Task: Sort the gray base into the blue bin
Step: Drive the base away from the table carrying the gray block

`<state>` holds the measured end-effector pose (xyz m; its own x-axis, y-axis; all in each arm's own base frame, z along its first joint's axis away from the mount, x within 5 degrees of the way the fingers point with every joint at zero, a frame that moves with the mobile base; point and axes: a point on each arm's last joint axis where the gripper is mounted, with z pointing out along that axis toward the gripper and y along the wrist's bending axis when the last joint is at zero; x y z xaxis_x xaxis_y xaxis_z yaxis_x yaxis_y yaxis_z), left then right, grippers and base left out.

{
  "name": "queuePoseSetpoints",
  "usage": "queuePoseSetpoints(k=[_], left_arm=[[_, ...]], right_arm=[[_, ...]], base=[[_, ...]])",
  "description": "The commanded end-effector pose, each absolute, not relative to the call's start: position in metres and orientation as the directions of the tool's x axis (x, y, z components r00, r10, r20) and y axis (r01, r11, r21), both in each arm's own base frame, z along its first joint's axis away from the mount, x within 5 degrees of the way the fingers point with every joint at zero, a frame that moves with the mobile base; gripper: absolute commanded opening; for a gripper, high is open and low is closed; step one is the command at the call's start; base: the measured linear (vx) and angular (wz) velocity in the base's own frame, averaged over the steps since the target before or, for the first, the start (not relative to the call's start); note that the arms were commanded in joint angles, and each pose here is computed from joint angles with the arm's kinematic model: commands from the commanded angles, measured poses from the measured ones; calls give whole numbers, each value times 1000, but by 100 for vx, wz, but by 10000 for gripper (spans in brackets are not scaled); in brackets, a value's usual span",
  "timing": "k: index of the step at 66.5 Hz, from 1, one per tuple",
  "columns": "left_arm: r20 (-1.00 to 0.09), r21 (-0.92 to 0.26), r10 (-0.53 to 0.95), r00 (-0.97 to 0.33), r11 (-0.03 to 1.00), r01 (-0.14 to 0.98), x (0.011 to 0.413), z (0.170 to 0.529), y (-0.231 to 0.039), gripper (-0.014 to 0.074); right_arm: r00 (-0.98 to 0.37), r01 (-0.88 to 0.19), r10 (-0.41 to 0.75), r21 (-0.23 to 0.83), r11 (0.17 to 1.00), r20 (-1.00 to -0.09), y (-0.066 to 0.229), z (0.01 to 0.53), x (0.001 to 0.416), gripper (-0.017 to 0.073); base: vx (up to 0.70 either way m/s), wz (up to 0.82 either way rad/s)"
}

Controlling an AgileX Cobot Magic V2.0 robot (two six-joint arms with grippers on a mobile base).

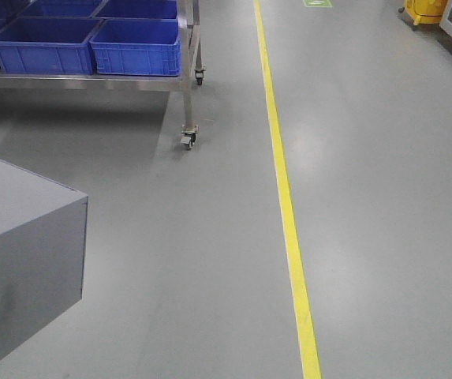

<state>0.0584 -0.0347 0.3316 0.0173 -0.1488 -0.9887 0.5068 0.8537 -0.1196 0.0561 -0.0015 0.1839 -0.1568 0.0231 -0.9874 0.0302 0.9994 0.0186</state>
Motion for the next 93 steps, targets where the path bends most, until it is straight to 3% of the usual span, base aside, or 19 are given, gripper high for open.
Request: queuePoseSetpoints(k=[1,93], left_arm=[[-967,-143,-229,111,849,508,57,349,-32,2],[-967,-143,-229,111,849,508,57,349,-32,2]], right_arm=[[-105,31,3,0,1000,-994,-2,189,58,-5],[-105,31,3,0,1000,-994,-2,189,58,-5]], base=[[24,8],[30,7]])
